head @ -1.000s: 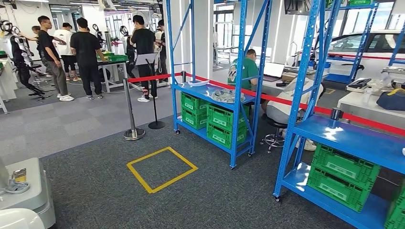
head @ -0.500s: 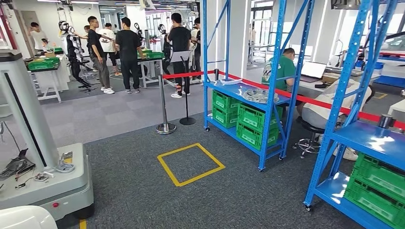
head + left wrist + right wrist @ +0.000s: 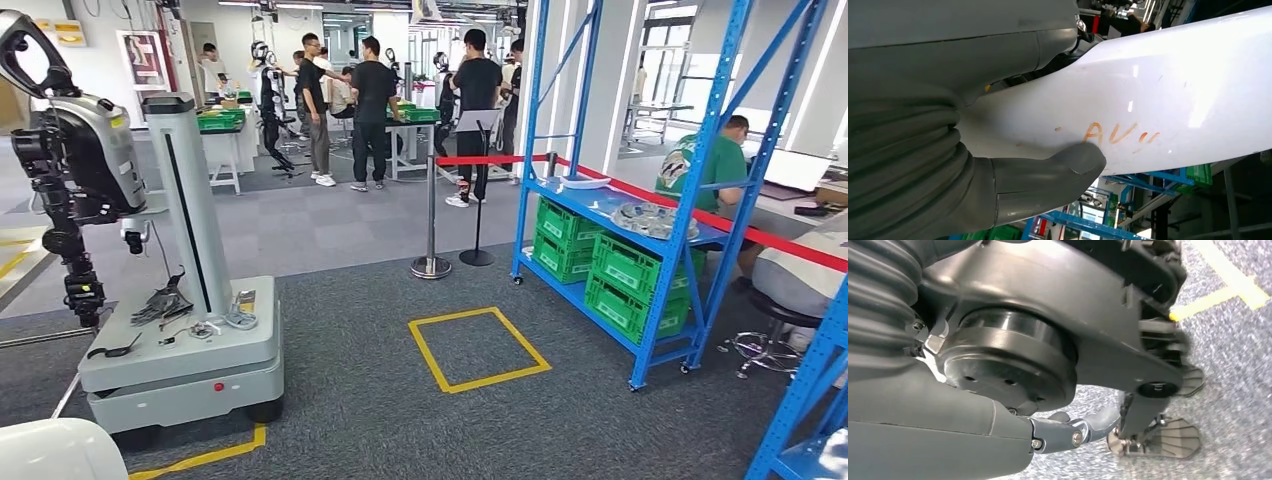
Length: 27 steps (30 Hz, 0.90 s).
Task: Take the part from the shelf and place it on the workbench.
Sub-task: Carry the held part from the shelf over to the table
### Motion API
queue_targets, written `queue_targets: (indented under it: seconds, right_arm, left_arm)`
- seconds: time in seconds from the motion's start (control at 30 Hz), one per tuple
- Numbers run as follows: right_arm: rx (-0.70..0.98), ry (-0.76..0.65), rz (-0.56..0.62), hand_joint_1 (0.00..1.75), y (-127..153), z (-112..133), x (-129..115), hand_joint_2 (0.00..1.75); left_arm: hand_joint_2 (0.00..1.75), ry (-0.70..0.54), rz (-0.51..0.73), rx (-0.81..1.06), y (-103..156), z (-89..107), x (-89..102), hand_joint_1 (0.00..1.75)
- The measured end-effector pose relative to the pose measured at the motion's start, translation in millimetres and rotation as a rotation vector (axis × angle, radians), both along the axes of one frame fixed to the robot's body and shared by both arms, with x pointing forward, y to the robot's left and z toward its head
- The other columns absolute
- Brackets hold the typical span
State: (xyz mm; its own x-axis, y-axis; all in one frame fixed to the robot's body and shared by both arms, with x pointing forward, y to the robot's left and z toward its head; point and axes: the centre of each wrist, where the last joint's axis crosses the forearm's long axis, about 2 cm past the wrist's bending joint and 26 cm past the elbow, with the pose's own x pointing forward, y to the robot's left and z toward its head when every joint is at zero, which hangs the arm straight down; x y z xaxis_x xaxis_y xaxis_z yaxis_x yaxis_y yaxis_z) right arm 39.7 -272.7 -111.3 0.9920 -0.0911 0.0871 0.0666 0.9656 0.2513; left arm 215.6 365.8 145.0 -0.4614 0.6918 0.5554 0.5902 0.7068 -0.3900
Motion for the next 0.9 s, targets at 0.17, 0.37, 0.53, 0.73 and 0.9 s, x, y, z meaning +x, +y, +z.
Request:
queue_targets:
  seconds: [0.17, 0.37, 0.53, 0.73, 0.9]
  right_arm:
    - [0.0, -0.006, -0.001, 0.0, -1, 0, 3, 1.75]
    - [-0.001, -0.001, -0.001, 0.0, -1, 0, 1, 1.75]
    - [-0.002, -0.013, 0.0, 0.0, -2, 0, 1, 1.75]
    - [-0.005, -0.011, 0.008, 0.0, -4, 1, 7, 1.75]
    - [-0.002, 0.016, 0.016, 0.0, -4, 0, 5, 1.75]
  left_arm:
    - [1.75, 0.0, 0.0, -0.002, -1, 0.0, -0.2, 1.75]
    - [1.75, -0.004, 0.001, -0.004, -1, 0.8, 1.1, 1.75]
    - [1.75, -0.005, 0.002, -0.009, -1, 1.0, 1.8, 1.75]
    - [1.75, -0.021, 0.001, -0.003, -2, 8.1, 11.2, 1.75]
    - [1.75, -0.029, 0.001, -0.003, -4, 11.7, 18.3, 1.75]
